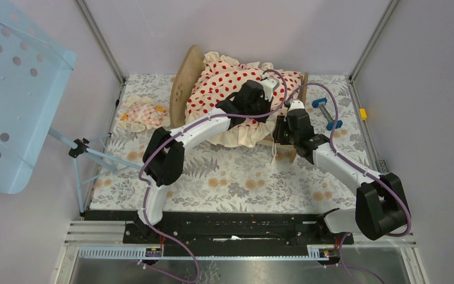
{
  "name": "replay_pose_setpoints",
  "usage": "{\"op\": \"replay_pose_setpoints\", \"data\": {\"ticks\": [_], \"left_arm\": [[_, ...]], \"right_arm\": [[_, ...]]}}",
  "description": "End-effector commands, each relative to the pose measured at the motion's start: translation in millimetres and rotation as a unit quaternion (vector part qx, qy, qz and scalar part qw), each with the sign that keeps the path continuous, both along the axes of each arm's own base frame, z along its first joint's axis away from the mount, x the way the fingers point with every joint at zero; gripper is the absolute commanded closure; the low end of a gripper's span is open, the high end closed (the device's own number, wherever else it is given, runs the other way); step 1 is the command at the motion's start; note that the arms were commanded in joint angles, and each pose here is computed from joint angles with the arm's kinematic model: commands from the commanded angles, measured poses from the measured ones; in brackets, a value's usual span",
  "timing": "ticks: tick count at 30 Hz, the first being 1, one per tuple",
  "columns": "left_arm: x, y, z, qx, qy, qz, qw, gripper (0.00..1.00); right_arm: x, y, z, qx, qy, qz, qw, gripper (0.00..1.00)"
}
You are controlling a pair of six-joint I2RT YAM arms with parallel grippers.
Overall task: Set up the pet bed
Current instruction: Cross the ropes on the bed frame.
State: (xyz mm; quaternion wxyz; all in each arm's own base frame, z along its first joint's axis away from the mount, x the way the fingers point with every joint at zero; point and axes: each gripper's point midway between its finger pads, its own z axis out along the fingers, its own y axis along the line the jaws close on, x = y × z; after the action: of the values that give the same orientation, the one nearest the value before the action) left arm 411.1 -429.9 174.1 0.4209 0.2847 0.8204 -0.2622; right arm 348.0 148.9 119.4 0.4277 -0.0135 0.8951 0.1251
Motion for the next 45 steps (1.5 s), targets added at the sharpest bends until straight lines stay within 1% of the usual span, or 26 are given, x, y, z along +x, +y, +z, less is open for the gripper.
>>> {"op": "replay_pose_setpoints", "data": {"ticks": [1, 6, 8, 10, 14, 18, 22, 30, 34, 42, 45], "left_arm": [[9.6, -4.2, 22.5, -0.029, -0.023, 0.001, 0.999, 1.0], [11.7, -1.2, 23.3, -0.031, -0.022, 0.006, 0.999, 1.0], [11.2, -1.6, 23.4, -0.032, -0.021, 0.004, 0.999, 1.0], [10.2, -2.9, 23.9, -0.033, -0.021, -0.001, 0.999, 1.0], [9.0, -3.2, 21.9, -0.029, -0.022, -0.009, 0.999, 1.0], [7.4, -2.4, 19.4, -0.027, -0.018, -0.012, 0.999, 1.0], [5.2, -4.3, 18.1, -0.031, -0.012, -0.019, 0.999, 1.0], [-1.3, -9.8, 14.4, -0.037, -0.002, -0.039, 0.999, 1.0], [-3.9, -12.5, 12.5, -0.038, 0.002, -0.047, 0.998, 1.0], [-18.5, -28.2, 4.0, -0.035, 0.01, -0.079, 0.996, 1.0], [-22.6, -33.9, 0.1, -0.033, 0.013, -0.086, 0.996, 1.0]], "right_arm": [[3.0, 2.1, 12.2, -0.003, 0.0, 0.01, 1.0, 0.65], [-3.4, -3.4, 24.1, -0.007, -0.017, 0.011, 1.0, 0.81], [-0.9, -14.6, 34.6, -0.028, -0.032, -0.007, 0.999, 0.83], [3.2, -25.6, 48.3, -0.05, -0.054, -0.025, 0.997, 0.84], [15.8, -46.5, 61.5, -0.104, -0.074, -0.06, 0.99, 0.82], [29.8, -65.7, 57.5, -0.155, -0.072, -0.102, 0.98, 0.82], [41.6, -78.3, 54.6, -0.186, -0.072, -0.133, 0.971, 0.82], [54.6, -87.2, 72.4, -0.186, -0.103, -0.167, 0.963, 0.82], [58.1, -92.6, 82.9, -0.191, -0.122, -0.181, 0.957, 0.75], [62.6, -91.3, 86.5, -0.194, -0.127, -0.177, 0.957, 0.73], [61.0, -84.8, 84.6, -0.181, -0.127, -0.161, 0.962, 0.68]]}}
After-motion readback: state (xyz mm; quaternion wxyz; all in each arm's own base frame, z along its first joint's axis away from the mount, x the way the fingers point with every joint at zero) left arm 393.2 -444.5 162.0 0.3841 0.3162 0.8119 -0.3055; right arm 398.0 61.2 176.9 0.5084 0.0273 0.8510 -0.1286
